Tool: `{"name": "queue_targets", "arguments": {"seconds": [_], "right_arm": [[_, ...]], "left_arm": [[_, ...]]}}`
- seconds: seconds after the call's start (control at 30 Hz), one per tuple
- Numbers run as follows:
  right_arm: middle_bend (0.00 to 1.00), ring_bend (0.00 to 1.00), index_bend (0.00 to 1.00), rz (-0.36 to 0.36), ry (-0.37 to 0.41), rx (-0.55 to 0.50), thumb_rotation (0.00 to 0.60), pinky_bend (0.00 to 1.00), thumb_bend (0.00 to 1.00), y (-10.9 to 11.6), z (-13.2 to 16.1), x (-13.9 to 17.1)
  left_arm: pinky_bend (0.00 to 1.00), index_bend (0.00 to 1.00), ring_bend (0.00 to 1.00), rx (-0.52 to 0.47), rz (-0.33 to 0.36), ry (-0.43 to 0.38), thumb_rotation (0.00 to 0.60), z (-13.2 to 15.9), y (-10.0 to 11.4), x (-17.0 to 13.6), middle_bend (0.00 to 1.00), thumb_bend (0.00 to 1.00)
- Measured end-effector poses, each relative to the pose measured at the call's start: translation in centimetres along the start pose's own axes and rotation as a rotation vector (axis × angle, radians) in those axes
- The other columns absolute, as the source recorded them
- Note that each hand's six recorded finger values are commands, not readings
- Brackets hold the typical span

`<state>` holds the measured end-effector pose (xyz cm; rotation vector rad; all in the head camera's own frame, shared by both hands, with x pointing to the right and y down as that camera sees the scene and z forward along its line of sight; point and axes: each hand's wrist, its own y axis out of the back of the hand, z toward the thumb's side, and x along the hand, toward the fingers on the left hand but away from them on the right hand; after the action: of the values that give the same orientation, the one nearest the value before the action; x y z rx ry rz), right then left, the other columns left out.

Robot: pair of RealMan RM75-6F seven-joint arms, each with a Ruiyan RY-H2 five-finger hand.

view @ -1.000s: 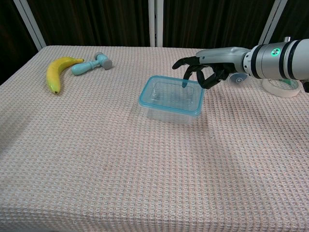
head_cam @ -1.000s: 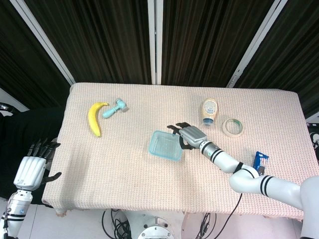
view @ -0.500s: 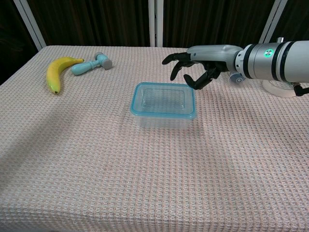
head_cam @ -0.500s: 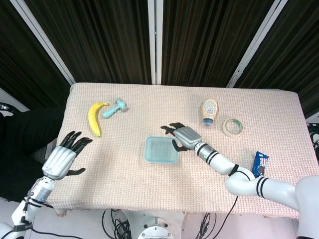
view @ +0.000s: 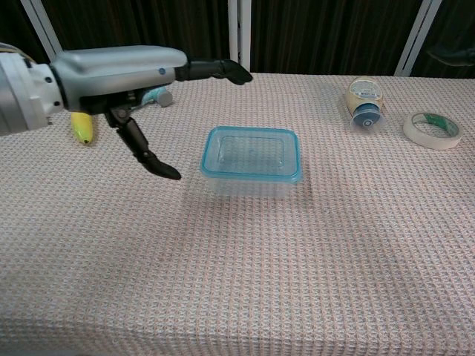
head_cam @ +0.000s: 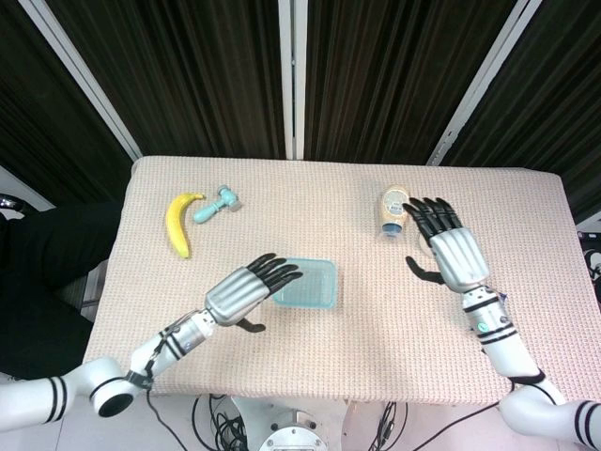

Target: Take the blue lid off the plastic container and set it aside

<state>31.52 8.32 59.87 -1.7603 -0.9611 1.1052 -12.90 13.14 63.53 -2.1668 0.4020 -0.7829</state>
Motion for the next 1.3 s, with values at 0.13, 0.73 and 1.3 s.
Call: {"name": "queue_targets", "arguments": {"seconds": [0.13,0.73,1.3], "right_arm": [[0.04,0.00,0.00,-0.029,-0.025,0.012,0.600,0.00,0.26,0.8,-1.4,2.9],[0.03,0.00,0.00,-0.053,-0.028,-0.038,0.600,0.00,0.26,0.5,-3.0,5.3],[0.03,0.00,0.00,-0.025,-0.014,-0.037,0.600,0.00,0.26,-0.5,-2.7,5.3]], "left_arm": [[0.00,0.00,0.00,0.031,-0.039,-0.023,0.600,2.0,-0.7,2.7,0.00,0.00],[0.00,0.00,0.00,0.030,-0.142,0.233,0.600,1.3,-3.4,10.8,0.00,0.00],[0.00,0.00,0.00,0.043,-0.255,0.323,0.600,-3.1,-2.9,9.9,0.00,0.00]]}}
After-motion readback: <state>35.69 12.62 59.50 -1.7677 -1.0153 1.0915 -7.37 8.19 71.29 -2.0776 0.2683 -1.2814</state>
